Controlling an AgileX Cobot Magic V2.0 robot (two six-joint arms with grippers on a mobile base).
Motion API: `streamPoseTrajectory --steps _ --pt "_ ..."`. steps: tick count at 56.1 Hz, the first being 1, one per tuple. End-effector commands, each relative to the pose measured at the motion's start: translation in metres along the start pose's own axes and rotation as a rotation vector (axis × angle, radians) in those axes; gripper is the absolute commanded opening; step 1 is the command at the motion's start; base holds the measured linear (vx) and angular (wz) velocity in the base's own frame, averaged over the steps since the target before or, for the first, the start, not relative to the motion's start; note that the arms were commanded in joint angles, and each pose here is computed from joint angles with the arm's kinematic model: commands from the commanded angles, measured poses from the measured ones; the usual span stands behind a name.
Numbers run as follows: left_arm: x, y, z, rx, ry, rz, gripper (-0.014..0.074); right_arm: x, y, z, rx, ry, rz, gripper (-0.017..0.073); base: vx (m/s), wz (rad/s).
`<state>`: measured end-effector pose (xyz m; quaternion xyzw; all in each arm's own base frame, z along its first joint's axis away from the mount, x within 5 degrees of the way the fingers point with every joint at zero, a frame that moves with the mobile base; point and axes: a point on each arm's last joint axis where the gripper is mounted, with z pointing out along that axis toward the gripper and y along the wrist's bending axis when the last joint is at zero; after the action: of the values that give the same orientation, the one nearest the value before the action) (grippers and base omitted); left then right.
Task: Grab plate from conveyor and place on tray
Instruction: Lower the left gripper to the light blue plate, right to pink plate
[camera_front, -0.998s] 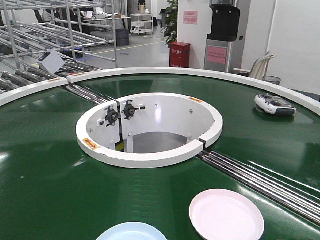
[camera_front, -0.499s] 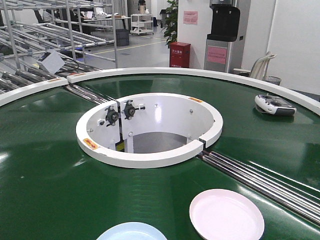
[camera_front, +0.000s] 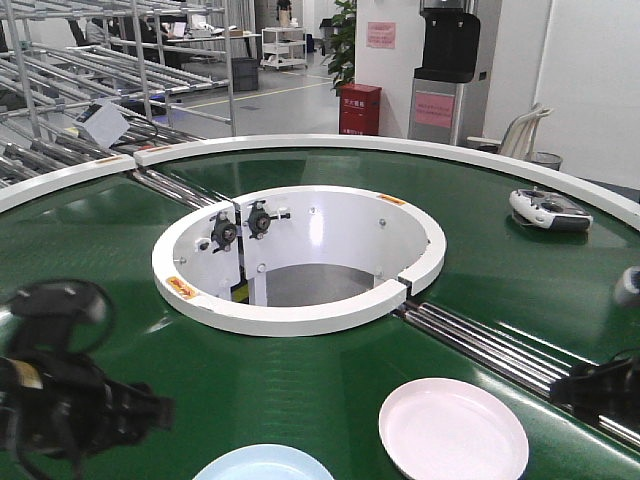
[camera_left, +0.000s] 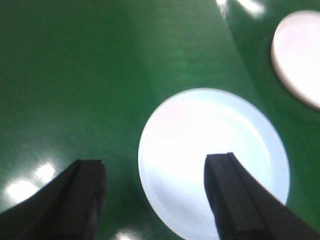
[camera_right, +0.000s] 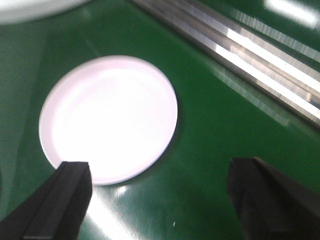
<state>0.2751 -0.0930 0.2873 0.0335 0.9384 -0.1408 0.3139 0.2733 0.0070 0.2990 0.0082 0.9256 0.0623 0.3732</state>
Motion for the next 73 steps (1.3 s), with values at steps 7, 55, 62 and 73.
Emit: streamPoseTrajectory --steps 7,55,62,73 --pt "-0.006 -0.002 0.038 0.016 0.032 -0.072 0.0538 -0.036 -0.008 0.027 0.065 0.077 0.016 0.0593 0.0 0.0" --pt "0.016 0.002 0.11 0.001 0.169 -0.083 0.0538 -0.04 -0.026 0.14 0.124 0.271 0.054 0.0592 0.0 0.0" --pt "0.015 0.002 0.11 0.001 0.168 -0.083 0.0538 -0.034 -0.026 0.154 0.103 0.288 0.098 0.0592 0.0 0.0" --pt "0.015 0.002 0.11 0.001 0.166 -0.084 0.0538 -0.025 -0.025 0.172 0.075 0.306 0.159 0.0589 0.0 0.0"
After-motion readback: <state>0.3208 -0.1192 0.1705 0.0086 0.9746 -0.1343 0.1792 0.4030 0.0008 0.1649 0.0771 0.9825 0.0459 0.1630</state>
